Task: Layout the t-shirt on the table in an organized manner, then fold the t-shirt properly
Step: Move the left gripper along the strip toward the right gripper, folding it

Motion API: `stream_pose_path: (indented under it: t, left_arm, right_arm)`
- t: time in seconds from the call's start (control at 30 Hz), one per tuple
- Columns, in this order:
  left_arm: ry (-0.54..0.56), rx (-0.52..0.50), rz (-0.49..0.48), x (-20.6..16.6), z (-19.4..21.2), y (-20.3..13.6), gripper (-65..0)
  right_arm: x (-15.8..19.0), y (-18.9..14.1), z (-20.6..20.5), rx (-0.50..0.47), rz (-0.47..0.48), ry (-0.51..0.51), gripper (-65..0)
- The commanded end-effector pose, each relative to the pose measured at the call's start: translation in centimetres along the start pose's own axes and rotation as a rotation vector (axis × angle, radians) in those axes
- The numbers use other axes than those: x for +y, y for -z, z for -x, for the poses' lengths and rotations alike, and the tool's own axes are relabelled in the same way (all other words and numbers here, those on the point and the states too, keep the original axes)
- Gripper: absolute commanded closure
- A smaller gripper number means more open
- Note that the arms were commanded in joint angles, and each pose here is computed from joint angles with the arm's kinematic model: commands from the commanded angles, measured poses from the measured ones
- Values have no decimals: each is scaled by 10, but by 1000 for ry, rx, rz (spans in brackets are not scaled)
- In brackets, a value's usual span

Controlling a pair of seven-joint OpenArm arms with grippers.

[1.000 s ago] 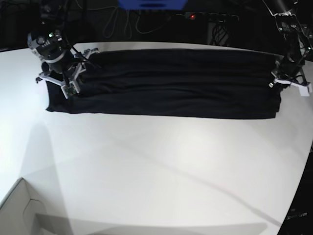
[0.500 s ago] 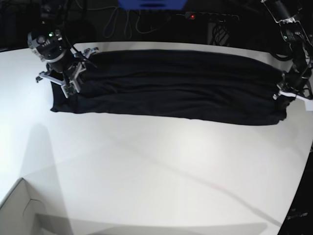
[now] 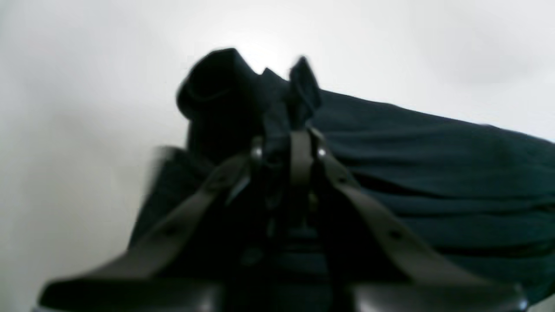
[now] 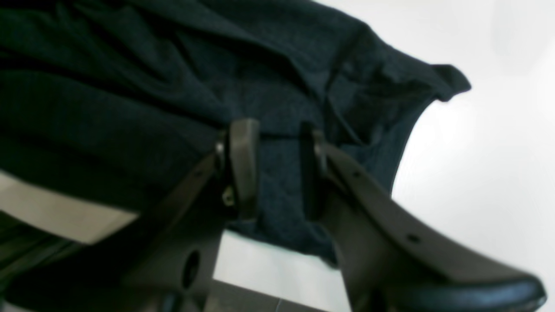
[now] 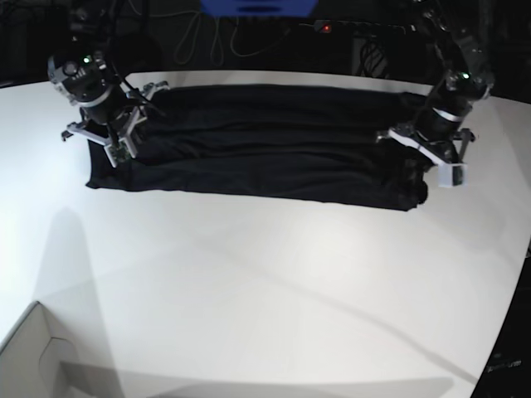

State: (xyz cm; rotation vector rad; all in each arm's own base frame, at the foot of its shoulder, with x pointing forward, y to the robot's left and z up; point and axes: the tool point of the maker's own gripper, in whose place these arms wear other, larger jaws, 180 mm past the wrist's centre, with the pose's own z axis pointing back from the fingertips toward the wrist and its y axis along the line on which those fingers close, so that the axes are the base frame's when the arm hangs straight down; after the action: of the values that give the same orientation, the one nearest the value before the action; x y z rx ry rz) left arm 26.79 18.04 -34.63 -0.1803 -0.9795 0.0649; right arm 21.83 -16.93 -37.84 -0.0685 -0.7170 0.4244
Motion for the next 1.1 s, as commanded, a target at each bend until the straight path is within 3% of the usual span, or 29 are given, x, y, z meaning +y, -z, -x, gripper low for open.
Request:
stream_pose_path:
  t: [0.0, 0.4, 0.6, 1.07]
  left_arm:
    - [22, -58, 30, -17, -16, 1, -1]
    - [264, 22, 182, -126, 3, 17, -1]
    - [243, 26, 232, -169, 9, 15, -1]
    - [279, 69, 276, -192, 28, 18, -1]
  right_arm:
    - [-3, -2, -10, -37, 9, -6, -166]
    - [-4, -3, -8, -34, 12, -3, -166]
    - [-4, -2, -10, -39, 11, -5, -166]
    - [-6, -1, -15, -50, 15, -7, -166]
